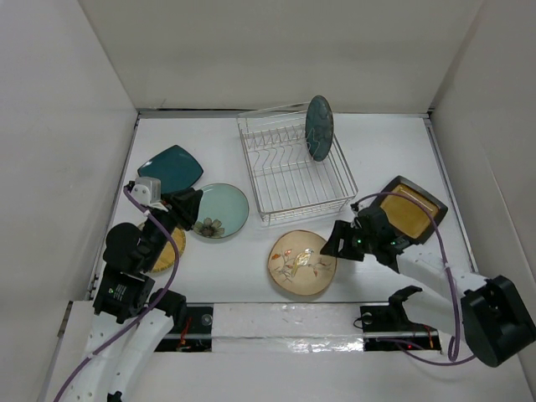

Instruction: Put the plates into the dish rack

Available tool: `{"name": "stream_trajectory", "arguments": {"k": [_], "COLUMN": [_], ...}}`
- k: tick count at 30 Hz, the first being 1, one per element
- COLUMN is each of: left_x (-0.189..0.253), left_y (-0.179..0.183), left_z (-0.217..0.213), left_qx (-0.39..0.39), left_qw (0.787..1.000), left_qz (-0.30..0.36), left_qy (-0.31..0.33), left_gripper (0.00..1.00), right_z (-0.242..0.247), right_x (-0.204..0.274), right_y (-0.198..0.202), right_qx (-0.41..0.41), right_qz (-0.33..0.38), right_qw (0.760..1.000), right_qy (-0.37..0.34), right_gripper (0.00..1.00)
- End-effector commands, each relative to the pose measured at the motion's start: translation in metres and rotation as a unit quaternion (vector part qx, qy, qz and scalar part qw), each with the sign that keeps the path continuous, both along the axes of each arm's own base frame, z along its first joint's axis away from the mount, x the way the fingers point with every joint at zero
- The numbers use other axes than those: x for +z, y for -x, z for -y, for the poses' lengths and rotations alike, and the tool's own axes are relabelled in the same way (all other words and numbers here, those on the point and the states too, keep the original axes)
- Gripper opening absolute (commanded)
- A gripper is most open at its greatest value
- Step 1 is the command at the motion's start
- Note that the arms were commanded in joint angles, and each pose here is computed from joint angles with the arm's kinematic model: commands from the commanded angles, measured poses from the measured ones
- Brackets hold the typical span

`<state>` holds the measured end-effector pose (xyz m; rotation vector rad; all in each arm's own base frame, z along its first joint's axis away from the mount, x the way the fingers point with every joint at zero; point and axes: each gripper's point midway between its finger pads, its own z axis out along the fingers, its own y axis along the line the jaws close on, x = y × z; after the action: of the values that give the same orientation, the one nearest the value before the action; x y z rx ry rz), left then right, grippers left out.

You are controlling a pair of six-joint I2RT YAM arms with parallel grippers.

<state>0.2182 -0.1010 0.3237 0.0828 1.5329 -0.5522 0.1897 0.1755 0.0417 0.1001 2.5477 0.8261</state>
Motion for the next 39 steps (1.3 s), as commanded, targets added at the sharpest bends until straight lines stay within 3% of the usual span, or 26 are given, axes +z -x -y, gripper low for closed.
{"name": "stream_trajectory", "arguments": {"k": [1, 3, 6, 7, 8, 10, 11, 14, 17, 23, 28, 30, 32, 35, 36, 39], "left_x": [0.005, 0.004, 0.003, 0.003, 0.002, 0.003, 0.002, 0.002, 0.002, 0.004, 0.007, 0.007, 0.007, 0.008, 0.008, 0.009], "left_y": [-0.002, -0.003, -0.004, -0.004, -0.005, -0.005, -0.006, -0.007, -0.006, -0.005, -0.002, -0.002, -0.001, 0.001, 0.001, 0.003], "left_z": [0.001, 0.001, 0.0, 0.0, 0.0, -0.001, -0.001, -0.002, -0.002, -0.003, -0.002, -0.002, 0.0, 0.001, 0.002, 0.002], "left_qx": [0.001, 0.002, 0.004, 0.005, 0.006, 0.007, 0.008, 0.012, 0.012, 0.014, 0.009, 0.007, 0.002, -0.004, -0.005, -0.007], "left_qw": [1.0, 1.0, 1.0, 1.0, 1.0, 1.0, 1.0, 1.0, 1.0, 1.0, 1.0, 1.0, 1.0, 1.0, 1.0, 1.0], "left_qz": [0.01, 0.009, 0.007, 0.007, 0.007, 0.007, 0.005, 0.004, 0.004, 0.009, 0.015, 0.015, 0.015, 0.017, 0.018, 0.021], "left_qy": [0.005, 0.004, 0.002, 0.003, 0.002, 0.002, 0.002, 0.002, 0.002, 0.004, 0.006, 0.006, 0.007, 0.007, 0.008, 0.008], "left_gripper": [0.23, 0.24, 0.24, 0.24, 0.24, 0.24, 0.24, 0.24, 0.24, 0.24, 0.24, 0.24, 0.24, 0.24, 0.24, 0.24], "right_z": [-0.016, -0.023, -0.032, -0.034, -0.036, -0.036, -0.038, -0.045, -0.06, -0.074, -0.08, -0.081, -0.074, -0.045, -0.047, -0.032], "right_x": [0.0, -0.006, -0.017, -0.022, -0.028, -0.032, -0.031, -0.018, 0.03, 0.161, 0.278, 0.297, 0.3, 0.379, 0.368, 0.389], "right_y": [-0.006, -0.002, -0.001, 0.004, 0.005, 0.006, 0.008, 0.012, 0.013, 0.005, -0.036, -0.069, -0.116, -0.167, -0.191, -0.233], "right_qx": [0.018, 0.032, 0.045, 0.052, 0.055, 0.05, 0.051, 0.063, 0.098, 0.13, 0.093, 0.045, -0.017, -0.126, -0.141, -0.207], "right_qz": [0.004, -0.01, -0.027, -0.034, -0.041, -0.044, -0.042, -0.023, 0.041, 0.19, 0.324, 0.356, 0.378, 0.459, 0.453, 0.48], "right_qw": [0.999, 0.998, 0.996, 0.996, 0.995, 0.995, 0.995, 0.994, 0.989, 0.96, 0.925, 0.922, 0.923, 0.879, 0.879, 0.843], "right_qy": [-0.031, -0.048, -0.069, -0.07, -0.073, -0.079, -0.079, -0.082, -0.106, -0.158, -0.177, -0.149, -0.076, -0.003, 0.038, 0.124], "right_gripper": [0.71, 0.69, 0.57, 0.43, 0.37, 0.08, 0.0, 0.0, 0.0, 0.0, 0.0, 0.0, 0.0, 0.0, 0.0, 0.0]}}
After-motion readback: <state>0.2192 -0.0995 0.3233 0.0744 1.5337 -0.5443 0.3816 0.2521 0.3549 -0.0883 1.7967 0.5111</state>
